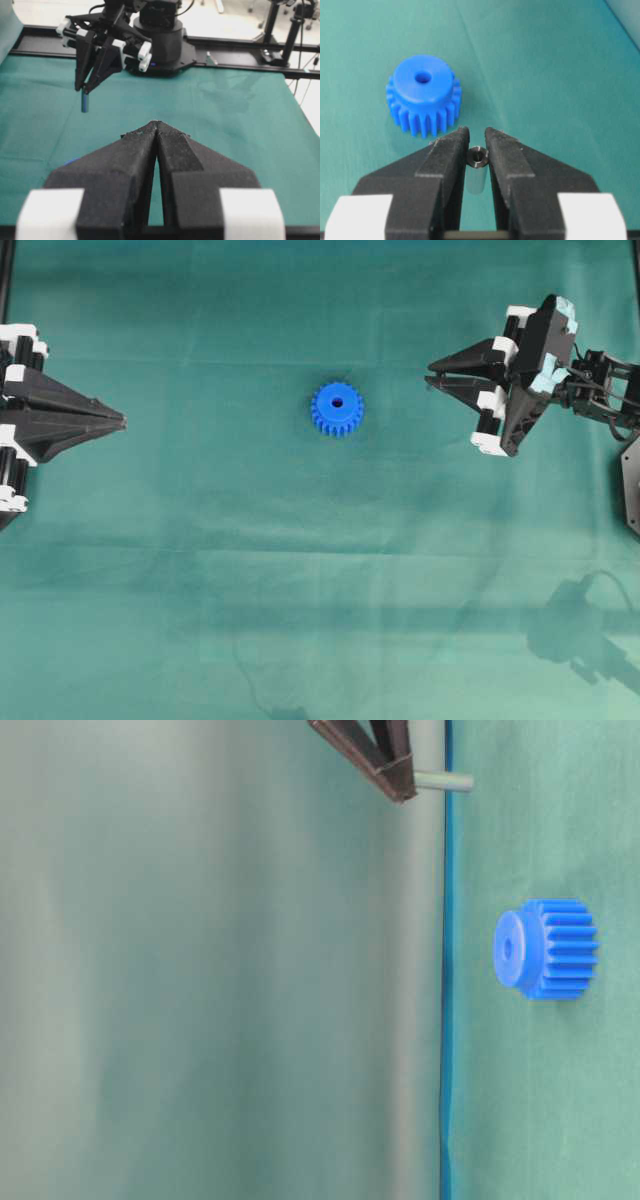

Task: Insert the shaft placed at a random location into the center hole of the small gear at another random location.
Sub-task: 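Lift the shaft upright with the right gripper and carry it over the blue gear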

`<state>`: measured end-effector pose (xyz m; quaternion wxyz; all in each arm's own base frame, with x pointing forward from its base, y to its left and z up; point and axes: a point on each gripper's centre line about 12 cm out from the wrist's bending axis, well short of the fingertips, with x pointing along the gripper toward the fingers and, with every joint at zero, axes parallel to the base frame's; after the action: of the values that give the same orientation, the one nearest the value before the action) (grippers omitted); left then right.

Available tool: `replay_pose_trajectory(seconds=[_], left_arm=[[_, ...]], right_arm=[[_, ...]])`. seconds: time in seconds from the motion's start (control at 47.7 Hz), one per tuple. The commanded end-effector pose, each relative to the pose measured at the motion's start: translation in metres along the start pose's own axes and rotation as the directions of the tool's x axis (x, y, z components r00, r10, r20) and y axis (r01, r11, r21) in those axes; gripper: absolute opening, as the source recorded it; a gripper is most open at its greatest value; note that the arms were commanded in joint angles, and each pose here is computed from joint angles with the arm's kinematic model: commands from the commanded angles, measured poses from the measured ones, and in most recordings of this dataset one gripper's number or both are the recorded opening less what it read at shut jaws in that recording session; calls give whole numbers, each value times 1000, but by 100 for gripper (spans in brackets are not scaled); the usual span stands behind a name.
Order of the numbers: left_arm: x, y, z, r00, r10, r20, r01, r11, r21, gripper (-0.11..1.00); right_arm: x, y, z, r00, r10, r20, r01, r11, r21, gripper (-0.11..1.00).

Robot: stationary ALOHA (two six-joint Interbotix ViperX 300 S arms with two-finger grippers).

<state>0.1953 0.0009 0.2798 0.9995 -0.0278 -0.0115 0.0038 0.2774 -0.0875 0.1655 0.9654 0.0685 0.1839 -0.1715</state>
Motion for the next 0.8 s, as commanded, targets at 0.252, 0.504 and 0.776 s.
replay_pose_trajectory(seconds=[0.252,0.504,0.776], left_arm=[[2,0,2,1000,-1,3,1,1000,-2,-1],[2,0,2,1000,0,2,0,1000,-3,-1],[2,0,1,1000,1,0,-1,1000,-5,-1]], right_arm=[[36,19,34,998,45,43,-44,999,-14,24],[70,34,50,997,73,29,-72,997,-33,24],[91,44,62,996,92,21,-91,995,-42,24]])
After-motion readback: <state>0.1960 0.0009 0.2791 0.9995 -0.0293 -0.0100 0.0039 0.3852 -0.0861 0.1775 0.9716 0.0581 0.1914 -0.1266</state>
